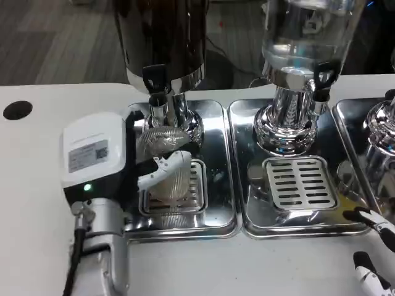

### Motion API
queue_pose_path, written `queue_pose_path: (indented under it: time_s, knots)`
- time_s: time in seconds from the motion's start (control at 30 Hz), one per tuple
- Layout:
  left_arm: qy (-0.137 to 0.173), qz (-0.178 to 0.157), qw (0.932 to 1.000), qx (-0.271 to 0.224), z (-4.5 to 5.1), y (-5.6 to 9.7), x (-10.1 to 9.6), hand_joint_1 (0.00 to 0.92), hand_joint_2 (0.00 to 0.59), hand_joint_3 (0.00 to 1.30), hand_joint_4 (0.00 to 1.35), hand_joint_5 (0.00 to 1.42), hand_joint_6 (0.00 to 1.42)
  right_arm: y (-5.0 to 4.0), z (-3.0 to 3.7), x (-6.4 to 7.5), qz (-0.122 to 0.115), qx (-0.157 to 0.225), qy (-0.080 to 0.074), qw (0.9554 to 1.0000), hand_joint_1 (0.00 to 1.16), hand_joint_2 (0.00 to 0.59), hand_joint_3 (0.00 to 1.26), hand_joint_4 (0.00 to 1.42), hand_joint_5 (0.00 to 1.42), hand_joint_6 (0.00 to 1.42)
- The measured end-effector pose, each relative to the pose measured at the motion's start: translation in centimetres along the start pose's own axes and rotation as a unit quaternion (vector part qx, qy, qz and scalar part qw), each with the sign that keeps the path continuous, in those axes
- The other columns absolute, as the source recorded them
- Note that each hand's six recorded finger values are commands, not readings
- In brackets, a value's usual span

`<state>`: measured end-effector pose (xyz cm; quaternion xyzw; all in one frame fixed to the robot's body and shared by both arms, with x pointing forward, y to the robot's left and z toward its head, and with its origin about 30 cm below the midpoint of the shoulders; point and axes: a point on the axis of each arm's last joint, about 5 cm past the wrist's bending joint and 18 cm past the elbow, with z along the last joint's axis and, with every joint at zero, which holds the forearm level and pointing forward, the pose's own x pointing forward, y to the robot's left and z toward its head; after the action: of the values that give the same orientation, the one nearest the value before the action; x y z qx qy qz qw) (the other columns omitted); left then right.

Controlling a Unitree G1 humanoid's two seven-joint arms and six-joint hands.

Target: Grasp the cup under the faucet to collect the drink, then remove the cup.

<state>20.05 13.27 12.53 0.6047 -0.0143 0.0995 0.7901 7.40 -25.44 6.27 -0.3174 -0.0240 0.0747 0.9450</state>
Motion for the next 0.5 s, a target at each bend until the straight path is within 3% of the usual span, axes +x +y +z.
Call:
queue_pose_path:
  time_s: [0.27,0.5]
  knots:
    - [-0.024,0.027,0.9992,-0.017,-0.65,3.0,-2.0,0.071,0.047,0.36,0.38,0.57,0.78,-0.18,0.66,0.7,-0.003,-0.006,-0.025,0.9997,0.56,0.476,0.23,0.12,0.10,0.00]
    - [-0.055,0.061,0.9964,-0.024,-0.67,5.7,-3.4,0.027,0.048,0.31,0.24,0.54,0.78,-0.91,2.11,1.8,-0.007,-0.065,-0.076,0.9950,0.56,0.475,0.25,0.12,0.10,0.00]
